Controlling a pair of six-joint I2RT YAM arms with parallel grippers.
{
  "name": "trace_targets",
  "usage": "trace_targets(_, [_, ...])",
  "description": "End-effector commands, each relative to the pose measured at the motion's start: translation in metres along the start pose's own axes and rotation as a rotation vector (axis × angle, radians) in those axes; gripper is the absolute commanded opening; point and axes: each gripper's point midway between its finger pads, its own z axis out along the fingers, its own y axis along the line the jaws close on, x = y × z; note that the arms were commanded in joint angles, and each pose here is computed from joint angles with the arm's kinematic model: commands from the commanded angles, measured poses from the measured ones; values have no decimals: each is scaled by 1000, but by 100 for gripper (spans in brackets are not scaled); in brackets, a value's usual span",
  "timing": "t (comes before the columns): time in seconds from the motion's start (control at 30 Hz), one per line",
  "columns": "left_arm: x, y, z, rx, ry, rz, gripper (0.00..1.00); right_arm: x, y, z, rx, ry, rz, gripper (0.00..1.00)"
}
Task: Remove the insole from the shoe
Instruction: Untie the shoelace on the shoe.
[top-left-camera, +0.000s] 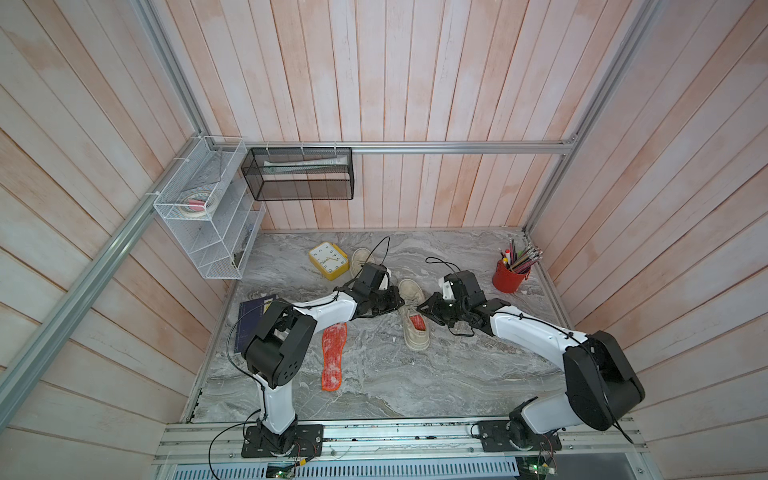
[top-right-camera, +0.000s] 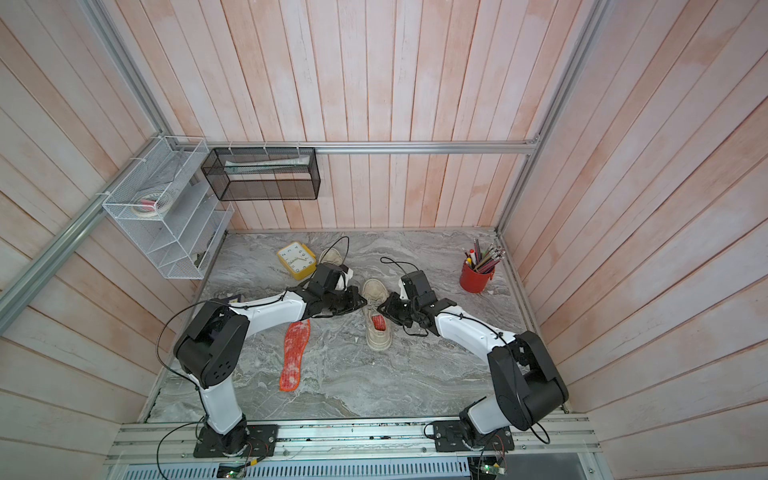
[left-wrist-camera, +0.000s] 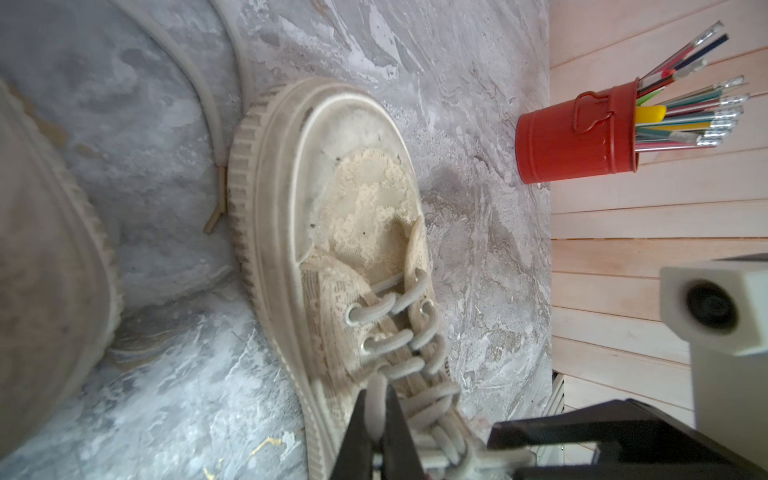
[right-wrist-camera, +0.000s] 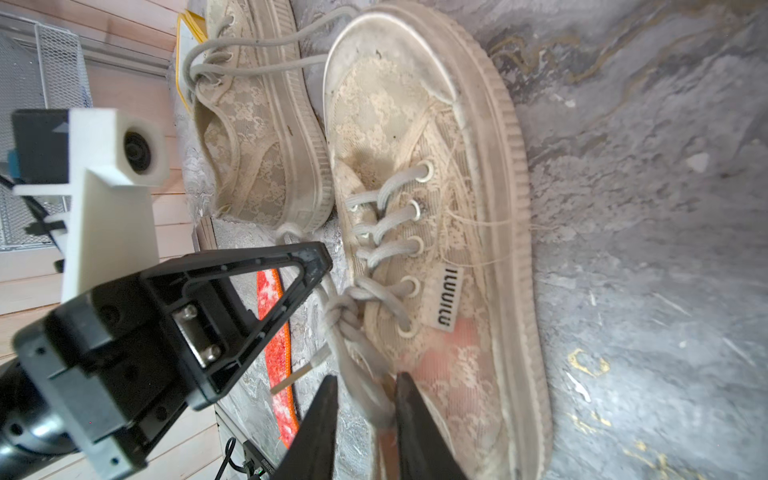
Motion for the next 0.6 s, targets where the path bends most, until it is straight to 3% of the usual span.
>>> trace_targets(0.0, [-1, 1, -5, -8, -13, 8, 8, -3, 8, 4, -12, 5, -40, 27])
trace_targets(0.1, [-2, 1, -5, -9, -14, 11, 8, -4, 6, 7, 5, 15, -61, 28])
trace_targets(0.3, [-5, -2, -8, -14, -23, 23, 11, -8, 14, 6, 6, 24, -96, 6])
trace_targets(0.5, [-26, -15, -48, -91, -171, 146, 44, -8, 25, 3, -19, 43, -87, 1])
trace_targets(0.57, [-26, -23, -64, -82, -228, 222, 47, -8, 27, 5, -24, 57, -74, 1])
